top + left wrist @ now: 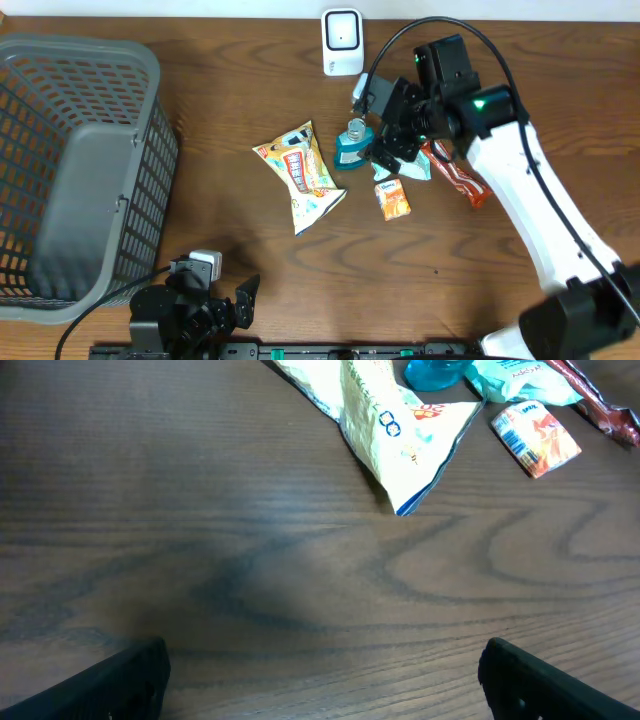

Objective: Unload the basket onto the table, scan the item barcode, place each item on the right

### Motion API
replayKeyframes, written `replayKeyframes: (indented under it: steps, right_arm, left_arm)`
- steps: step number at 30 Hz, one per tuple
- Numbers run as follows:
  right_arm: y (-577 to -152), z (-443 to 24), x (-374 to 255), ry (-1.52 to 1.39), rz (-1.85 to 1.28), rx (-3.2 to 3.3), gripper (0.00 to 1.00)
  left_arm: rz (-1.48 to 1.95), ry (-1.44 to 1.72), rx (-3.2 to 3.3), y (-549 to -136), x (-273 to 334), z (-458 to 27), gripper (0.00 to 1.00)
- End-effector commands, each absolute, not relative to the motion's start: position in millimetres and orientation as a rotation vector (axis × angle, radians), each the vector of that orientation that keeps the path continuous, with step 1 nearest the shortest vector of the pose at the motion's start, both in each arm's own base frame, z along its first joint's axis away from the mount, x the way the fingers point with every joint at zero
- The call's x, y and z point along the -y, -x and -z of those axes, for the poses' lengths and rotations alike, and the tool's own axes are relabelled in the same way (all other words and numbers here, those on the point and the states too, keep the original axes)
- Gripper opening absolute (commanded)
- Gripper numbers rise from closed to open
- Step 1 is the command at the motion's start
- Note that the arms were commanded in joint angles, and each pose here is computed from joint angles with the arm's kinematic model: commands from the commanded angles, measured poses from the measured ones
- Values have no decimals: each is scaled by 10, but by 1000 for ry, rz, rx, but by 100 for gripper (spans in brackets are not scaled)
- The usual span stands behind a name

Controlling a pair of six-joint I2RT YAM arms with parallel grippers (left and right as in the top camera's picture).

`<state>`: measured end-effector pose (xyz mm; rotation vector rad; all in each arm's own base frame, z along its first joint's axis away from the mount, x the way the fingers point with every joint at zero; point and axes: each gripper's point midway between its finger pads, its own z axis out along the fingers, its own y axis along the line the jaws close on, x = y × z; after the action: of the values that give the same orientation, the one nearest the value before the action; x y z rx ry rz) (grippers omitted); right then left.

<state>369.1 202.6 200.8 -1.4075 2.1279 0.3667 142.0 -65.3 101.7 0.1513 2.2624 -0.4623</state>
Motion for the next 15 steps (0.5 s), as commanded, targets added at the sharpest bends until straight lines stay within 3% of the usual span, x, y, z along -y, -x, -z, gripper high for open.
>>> replayKeyframes:
  steps: [1,15]
  right_arm:
    - [-3763,-1842,-2073,1487,-415,-2077,99]
    - [-4011,-1333,-2156,1536,-430,-2090,99]
  left_arm:
    - [477,-157,-2277,-1388,672,-995,99]
    - [477,-157,-2277,-1388,672,-995,99]
